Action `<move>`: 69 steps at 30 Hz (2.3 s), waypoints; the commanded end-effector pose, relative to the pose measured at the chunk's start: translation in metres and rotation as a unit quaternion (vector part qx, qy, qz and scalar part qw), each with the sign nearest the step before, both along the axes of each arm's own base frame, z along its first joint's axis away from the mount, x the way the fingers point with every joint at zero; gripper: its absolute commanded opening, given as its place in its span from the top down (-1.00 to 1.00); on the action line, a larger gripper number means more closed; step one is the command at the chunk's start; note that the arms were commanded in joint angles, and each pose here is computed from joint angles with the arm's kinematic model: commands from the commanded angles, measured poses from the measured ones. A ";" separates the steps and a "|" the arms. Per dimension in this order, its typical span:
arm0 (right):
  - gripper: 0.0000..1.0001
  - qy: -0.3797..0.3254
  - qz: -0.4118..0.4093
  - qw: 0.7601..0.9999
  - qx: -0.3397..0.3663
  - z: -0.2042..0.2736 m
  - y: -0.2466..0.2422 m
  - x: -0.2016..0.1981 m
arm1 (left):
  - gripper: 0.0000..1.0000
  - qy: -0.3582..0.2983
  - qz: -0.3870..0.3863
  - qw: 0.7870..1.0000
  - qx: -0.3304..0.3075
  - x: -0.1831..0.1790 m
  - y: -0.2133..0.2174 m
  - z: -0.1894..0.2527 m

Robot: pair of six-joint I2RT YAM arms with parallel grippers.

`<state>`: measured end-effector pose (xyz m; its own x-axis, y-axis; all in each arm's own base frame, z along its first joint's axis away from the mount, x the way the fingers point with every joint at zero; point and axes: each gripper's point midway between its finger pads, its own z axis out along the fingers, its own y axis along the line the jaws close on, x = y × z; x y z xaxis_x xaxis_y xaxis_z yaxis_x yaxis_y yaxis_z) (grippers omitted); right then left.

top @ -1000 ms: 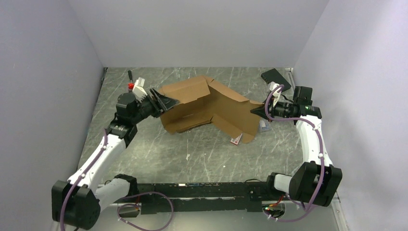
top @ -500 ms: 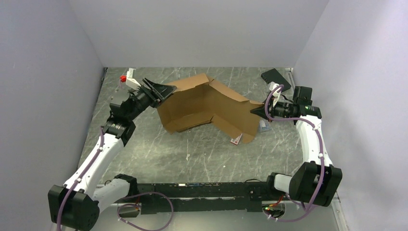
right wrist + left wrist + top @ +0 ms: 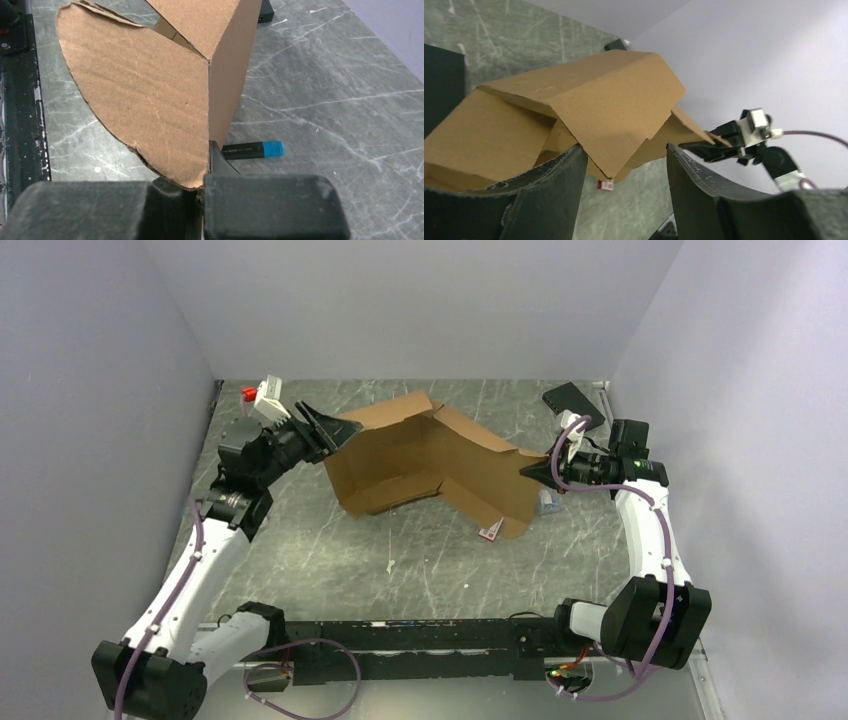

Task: Fold the paper box

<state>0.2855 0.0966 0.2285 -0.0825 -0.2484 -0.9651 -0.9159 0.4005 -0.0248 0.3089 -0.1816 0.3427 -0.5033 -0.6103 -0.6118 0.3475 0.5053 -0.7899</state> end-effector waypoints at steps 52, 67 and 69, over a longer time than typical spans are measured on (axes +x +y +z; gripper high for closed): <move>1.00 0.055 0.039 0.991 0.116 0.048 0.019 -0.006 | -0.59 -0.100 0.108 0.961 0.234 0.088 0.093 -0.124; 1.00 0.058 0.048 0.989 0.125 0.050 0.020 -0.008 | 0.23 -0.120 0.037 0.967 0.223 0.114 0.071 -0.128; 1.00 0.058 0.050 0.989 0.127 0.051 0.021 -0.009 | 0.44 -0.127 0.025 0.967 0.220 0.114 0.067 -0.126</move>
<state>0.2779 0.1128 0.2562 -0.2803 -0.0278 -0.9595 -0.9026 0.3479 0.2536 0.4166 -0.1063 0.1914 -0.3450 -0.3153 -0.8840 0.3691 0.8204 -0.4367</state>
